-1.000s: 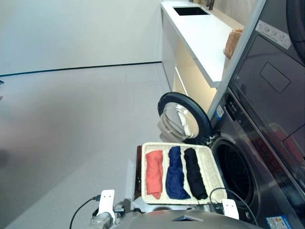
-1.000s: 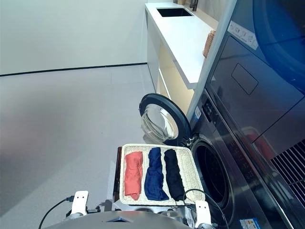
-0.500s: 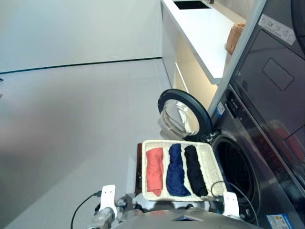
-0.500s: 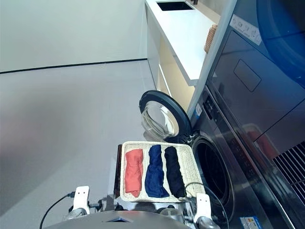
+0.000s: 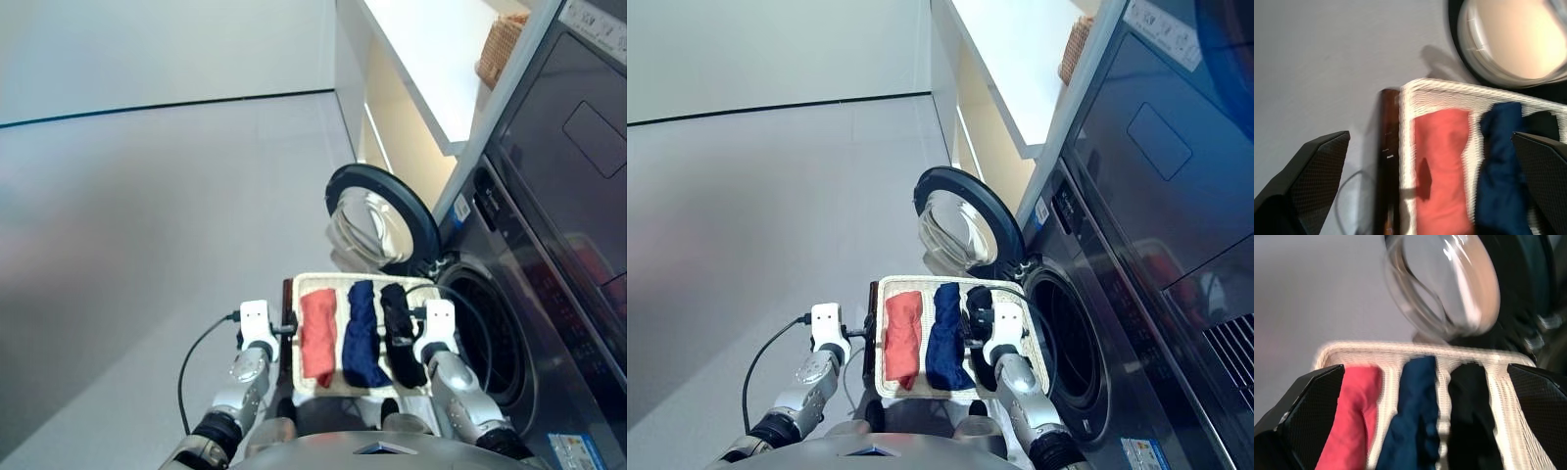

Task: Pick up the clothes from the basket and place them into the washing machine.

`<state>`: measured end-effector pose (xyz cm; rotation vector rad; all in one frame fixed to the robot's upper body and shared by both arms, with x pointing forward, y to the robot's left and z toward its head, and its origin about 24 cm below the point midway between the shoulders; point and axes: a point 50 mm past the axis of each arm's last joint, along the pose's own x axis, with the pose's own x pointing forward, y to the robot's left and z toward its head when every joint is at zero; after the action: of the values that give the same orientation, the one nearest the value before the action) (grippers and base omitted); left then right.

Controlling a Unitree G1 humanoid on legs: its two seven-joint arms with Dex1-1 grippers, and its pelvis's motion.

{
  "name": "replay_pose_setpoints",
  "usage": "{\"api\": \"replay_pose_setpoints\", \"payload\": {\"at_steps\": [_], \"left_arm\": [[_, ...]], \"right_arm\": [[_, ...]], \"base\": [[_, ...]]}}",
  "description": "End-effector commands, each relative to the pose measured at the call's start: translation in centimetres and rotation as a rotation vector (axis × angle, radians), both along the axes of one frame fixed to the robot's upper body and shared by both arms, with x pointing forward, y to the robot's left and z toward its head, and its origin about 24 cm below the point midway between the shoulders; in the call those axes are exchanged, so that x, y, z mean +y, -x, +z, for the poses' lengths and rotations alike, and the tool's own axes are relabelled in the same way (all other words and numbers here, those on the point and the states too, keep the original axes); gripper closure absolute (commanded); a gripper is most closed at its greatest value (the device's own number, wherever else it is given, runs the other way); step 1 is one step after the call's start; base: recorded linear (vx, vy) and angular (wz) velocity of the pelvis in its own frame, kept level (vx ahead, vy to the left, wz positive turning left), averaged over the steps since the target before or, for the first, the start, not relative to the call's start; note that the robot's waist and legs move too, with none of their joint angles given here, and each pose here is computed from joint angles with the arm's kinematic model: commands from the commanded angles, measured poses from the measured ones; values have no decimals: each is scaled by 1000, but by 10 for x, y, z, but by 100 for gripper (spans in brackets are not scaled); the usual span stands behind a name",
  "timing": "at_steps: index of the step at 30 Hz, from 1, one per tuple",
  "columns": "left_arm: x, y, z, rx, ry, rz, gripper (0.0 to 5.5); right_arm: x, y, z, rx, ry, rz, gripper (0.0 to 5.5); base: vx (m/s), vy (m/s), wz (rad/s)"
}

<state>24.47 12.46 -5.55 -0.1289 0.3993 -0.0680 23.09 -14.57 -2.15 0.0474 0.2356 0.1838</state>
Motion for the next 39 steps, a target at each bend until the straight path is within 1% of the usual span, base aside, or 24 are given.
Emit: {"api": "replay_pose_setpoints", "payload": {"at_steps": [1,2,4,6,7,8,11,12,14,18,24,29,34,39], "left_arm": [[-21,-47,55,-255,-9,-52,0],[-26,-52,66,-300,-20,-60,0],[-28,-56,70,-319,-34,-57,0],[-36,-67,84,-369,-51,-48,0],[-36,-67,84,-370,-51,-48,0],[-40,-74,91,-393,-79,-42,0],[-48,-82,103,-433,-79,-22,0],[-48,-82,103,-434,-79,-21,0],[-54,-89,108,-439,-85,-2,0],[-52,-96,118,-460,-76,54,0],[-46,-107,134,-481,-46,127,0],[-46,-115,151,-538,-71,125,0],[-51,-118,168,-637,-174,95,0],[-58,-114,179,-701,-172,77,0]], "right_arm": [[25,-38,78,-372,-26,89,0],[35,-41,99,-466,-14,135,0],[40,-42,110,-514,-11,155,0],[60,-45,142,-648,-38,216,0],[60,-45,142,-649,-38,216,0],[71,-45,157,-710,-71,249,0],[87,-45,180,-795,-115,292,0],[88,-45,180,-796,-115,292,0],[105,-42,194,-850,-148,342,0],[120,-36,212,-933,-165,393,0],[135,-30,229,-984,-233,421,0],[146,-26,234,-1015,-230,453,0],[150,-27,233,-1020,-215,464,0],[152,-26,234,-1028,-206,482,0]], "base": [[-163,-88,33],[-82,-56,13],[-74,-40,-5],[-106,-40,-24],[-128,-74,32],[-81,-73,76],[-107,-56,194],[-82,-24,144],[-86,-20,89],[-91,-17,9],[-87,-26,57],[-59,3,-95],[0,0,0],[0,0,0]]}}
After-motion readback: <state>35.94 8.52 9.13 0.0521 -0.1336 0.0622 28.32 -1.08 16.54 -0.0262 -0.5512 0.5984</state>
